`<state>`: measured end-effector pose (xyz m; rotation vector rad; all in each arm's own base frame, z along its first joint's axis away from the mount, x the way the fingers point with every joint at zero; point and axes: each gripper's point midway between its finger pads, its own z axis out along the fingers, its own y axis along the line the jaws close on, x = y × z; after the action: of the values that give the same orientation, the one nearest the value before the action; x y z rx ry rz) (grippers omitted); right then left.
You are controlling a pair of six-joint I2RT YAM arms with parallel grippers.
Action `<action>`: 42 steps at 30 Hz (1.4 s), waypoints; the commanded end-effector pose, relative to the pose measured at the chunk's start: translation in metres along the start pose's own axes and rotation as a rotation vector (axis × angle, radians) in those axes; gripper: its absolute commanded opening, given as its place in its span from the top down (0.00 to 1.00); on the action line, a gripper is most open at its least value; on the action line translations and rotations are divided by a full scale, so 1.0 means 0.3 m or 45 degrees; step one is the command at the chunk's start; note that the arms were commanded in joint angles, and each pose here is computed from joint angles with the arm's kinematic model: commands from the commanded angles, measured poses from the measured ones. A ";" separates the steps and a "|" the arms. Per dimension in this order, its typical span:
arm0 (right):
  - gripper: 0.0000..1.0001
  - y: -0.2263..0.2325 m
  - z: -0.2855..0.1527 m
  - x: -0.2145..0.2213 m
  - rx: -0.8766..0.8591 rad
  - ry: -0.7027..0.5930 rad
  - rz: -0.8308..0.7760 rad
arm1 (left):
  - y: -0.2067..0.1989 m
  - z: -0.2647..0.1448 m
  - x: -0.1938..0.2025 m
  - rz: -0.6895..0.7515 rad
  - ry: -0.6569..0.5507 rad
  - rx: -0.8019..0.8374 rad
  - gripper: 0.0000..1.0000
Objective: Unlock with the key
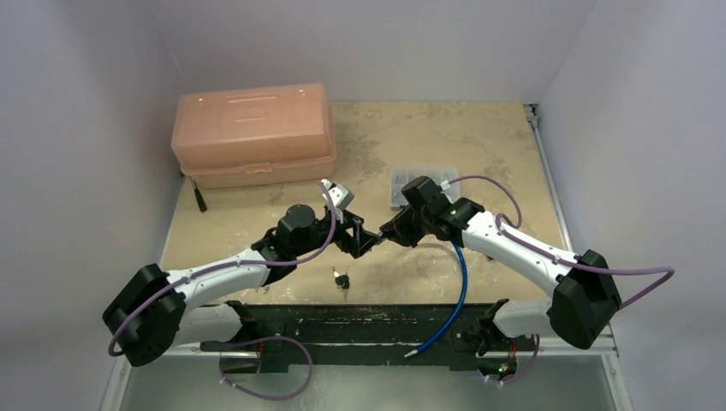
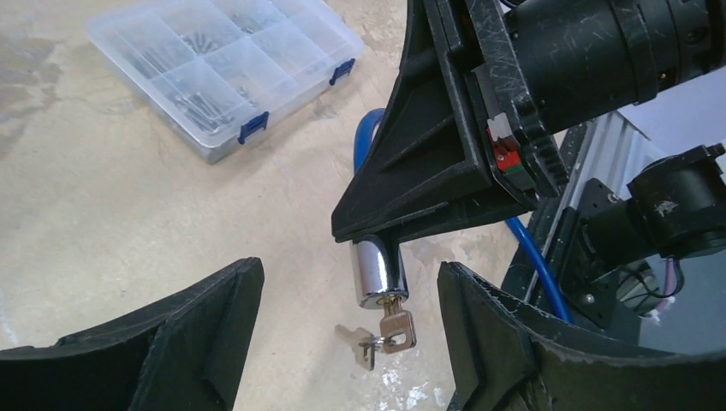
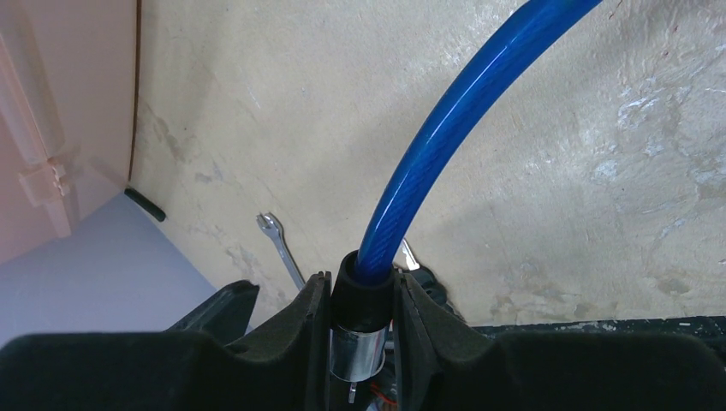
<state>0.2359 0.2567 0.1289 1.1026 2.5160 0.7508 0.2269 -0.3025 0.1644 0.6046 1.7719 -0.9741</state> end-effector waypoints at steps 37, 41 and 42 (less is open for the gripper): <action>1.00 0.101 -0.084 -0.039 -0.216 -0.081 -0.024 | -0.032 0.141 -0.012 -0.195 -0.003 0.163 1.00; 0.81 0.125 -0.097 -0.049 -0.239 -0.101 -0.079 | 0.001 0.122 -0.022 -0.177 -0.041 0.085 1.00; 0.73 0.132 -0.100 -0.052 -0.245 -0.108 -0.100 | 0.011 0.115 -0.029 -0.176 -0.060 0.061 1.00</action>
<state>0.2459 0.2513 0.1447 1.0642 2.4183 0.7968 0.2334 -0.3399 0.1453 0.5718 1.8364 -1.2028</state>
